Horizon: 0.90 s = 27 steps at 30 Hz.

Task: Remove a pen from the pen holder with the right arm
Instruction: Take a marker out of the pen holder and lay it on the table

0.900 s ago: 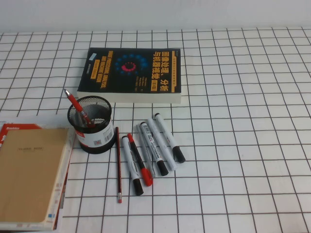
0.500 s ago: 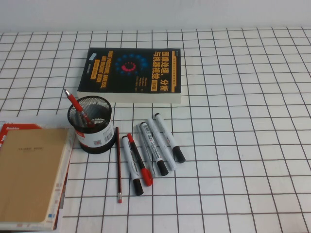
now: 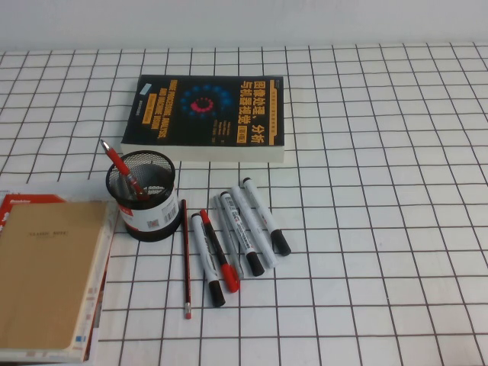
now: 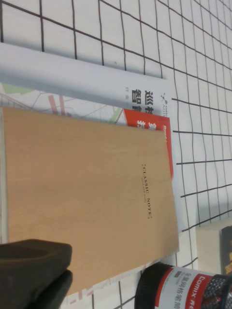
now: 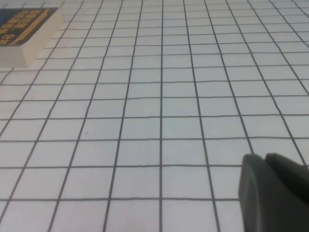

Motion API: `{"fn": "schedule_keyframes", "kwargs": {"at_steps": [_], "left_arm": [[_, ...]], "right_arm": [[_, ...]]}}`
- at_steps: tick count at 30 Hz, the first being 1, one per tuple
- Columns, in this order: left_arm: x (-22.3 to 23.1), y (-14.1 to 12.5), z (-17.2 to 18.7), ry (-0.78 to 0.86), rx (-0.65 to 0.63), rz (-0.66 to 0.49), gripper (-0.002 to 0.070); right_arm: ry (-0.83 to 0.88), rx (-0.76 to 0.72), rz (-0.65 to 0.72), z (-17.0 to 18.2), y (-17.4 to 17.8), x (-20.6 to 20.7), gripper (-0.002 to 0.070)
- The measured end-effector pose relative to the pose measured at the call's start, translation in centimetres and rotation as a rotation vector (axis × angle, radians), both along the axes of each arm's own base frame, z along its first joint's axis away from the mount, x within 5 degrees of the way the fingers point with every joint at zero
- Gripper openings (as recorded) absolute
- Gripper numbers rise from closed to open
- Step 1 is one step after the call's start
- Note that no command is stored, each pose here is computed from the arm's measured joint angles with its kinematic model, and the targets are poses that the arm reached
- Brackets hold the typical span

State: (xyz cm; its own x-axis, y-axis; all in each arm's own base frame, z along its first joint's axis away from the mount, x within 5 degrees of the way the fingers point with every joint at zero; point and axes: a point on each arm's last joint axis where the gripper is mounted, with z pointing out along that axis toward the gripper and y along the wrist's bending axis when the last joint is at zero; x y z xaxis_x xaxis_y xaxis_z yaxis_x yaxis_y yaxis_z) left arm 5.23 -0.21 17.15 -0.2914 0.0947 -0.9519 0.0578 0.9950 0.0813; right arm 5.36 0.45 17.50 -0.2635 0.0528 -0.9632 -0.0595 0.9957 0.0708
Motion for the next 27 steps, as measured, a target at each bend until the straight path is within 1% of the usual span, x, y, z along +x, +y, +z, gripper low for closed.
{"fn": "schedule_keyframes", "kwargs": {"at_steps": [3,5,12,18,25,27], "left_arm": [[0.0,0.0,0.0,0.0,0.0,0.0,-0.0004],[0.0,0.0,0.0,0.0,0.0,0.0,-0.0004],[0.0,0.0,0.0,0.0,0.0,0.0,-0.0004],[0.0,0.0,0.0,0.0,0.0,0.0,-0.0004],[0.0,0.0,0.0,0.0,0.0,0.0,-0.0004],[0.0,0.0,0.0,0.0,0.0,0.0,-0.0004]], "right_arm": [[-0.024,0.035,0.001,0.2,0.1,0.1,-0.0016],[-0.052,0.083,0.002,0.5,0.2,0.1,-0.0016],[-0.158,0.291,-0.01,1.7,0.4,0.3,-0.0016],[-0.183,0.487,-0.024,2.1,0.4,0.3,-0.0016],[-0.201,0.586,-0.037,2.4,0.4,0.3,-0.0016],[-0.176,0.614,-0.03,2.3,0.5,0.3,-0.0016]]}}
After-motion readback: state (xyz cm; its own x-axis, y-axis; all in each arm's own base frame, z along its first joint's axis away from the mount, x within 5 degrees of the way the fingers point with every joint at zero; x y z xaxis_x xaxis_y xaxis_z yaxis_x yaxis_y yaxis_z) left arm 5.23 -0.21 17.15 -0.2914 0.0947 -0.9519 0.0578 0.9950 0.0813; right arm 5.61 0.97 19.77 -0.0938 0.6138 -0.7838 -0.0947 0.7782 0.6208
